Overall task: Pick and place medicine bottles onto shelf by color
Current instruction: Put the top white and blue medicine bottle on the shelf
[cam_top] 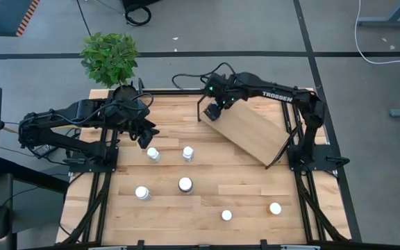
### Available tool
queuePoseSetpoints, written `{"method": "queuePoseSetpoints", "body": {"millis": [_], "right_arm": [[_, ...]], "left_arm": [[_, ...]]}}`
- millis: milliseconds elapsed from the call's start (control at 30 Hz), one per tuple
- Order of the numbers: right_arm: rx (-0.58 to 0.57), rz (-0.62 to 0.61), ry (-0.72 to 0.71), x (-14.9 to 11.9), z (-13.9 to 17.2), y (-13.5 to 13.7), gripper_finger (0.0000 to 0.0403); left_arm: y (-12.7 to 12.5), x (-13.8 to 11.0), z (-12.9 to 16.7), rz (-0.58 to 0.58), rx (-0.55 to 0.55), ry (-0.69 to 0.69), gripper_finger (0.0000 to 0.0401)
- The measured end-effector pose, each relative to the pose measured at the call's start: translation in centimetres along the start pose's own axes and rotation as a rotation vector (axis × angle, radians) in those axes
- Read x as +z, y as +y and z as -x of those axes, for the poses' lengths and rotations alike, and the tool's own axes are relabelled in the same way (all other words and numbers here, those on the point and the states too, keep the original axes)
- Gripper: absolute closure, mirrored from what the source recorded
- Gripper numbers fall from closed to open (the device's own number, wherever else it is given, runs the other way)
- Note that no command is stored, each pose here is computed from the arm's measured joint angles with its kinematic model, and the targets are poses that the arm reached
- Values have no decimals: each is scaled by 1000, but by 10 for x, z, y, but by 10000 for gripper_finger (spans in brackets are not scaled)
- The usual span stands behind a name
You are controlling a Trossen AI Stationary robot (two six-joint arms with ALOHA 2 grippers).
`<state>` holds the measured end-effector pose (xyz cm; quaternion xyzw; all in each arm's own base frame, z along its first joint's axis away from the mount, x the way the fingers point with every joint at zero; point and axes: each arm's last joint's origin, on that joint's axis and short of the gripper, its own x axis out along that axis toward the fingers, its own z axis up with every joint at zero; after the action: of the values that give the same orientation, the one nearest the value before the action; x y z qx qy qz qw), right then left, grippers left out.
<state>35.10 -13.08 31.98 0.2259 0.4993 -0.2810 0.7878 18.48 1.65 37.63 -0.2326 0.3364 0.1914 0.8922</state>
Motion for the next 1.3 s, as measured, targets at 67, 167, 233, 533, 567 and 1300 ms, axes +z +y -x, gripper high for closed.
{"method": "queuePoseSetpoints", "body": {"millis": [67,167,233,533,567,1300], "right_arm": [[31,27,6,-6,2,15,109],[70,72,6,-19,4,43,109],[103,124,-25,-27,5,63,109],[113,353,-413,-52,29,144,109],[85,349,-449,-55,32,149,109],[117,218,-158,-86,-91,196,109]], "left_arm": [[0,0,0,0,0,0,232],[0,0,0,0,0,0,232],[0,0,0,0,0,0,232],[0,0,0,-28,2,3,232],[0,-1,1,-33,3,4,232],[18,-18,52,-41,-61,-46,232]]}}
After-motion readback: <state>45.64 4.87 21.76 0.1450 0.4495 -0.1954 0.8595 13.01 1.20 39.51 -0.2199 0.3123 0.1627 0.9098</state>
